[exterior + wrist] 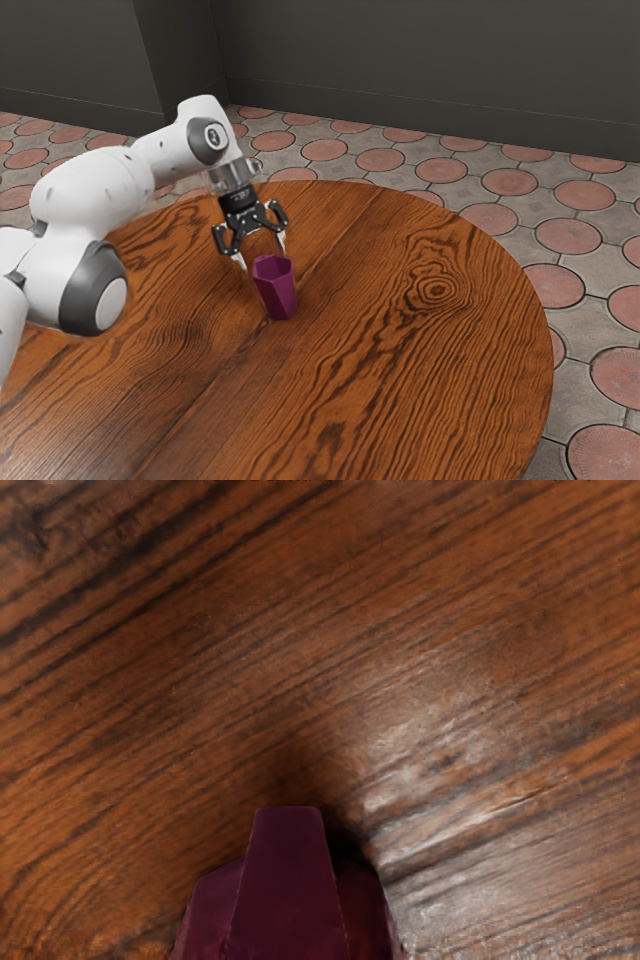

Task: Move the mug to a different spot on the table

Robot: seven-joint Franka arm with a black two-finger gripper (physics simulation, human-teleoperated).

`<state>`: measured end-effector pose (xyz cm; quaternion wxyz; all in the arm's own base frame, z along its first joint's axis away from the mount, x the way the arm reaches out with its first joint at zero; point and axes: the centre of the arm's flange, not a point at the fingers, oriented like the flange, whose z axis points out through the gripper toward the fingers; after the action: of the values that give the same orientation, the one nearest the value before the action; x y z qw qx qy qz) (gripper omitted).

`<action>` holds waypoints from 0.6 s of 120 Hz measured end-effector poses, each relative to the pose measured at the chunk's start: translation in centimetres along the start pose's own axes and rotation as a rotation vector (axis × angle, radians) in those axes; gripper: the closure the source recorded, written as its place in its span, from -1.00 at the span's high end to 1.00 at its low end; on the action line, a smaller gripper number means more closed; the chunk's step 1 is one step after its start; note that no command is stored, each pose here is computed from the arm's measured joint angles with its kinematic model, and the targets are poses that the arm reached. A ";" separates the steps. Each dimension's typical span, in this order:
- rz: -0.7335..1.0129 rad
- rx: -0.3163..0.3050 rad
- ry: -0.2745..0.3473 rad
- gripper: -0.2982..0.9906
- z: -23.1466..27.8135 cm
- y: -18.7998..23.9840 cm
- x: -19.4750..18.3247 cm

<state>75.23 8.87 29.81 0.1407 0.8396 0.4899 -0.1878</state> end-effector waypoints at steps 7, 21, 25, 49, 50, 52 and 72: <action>0.010 -0.019 0.020 0.50 -2.3 0.1 -1.1; 0.063 0.005 0.088 0.51 -6.4 0.6 -6.2; 0.092 0.031 0.111 0.52 -7.6 0.5 -9.0; 0.281 0.176 0.204 0.53 -11.2 -3.1 -18.1; 0.288 0.182 0.206 0.53 -11.2 -3.3 -18.2; 0.302 0.193 0.210 0.53 -11.3 -3.6 -18.3; 0.526 0.261 0.236 0.53 -13.7 -7.0 -20.4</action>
<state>62.30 2.26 50.85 0.0178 0.9645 0.2407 -0.1076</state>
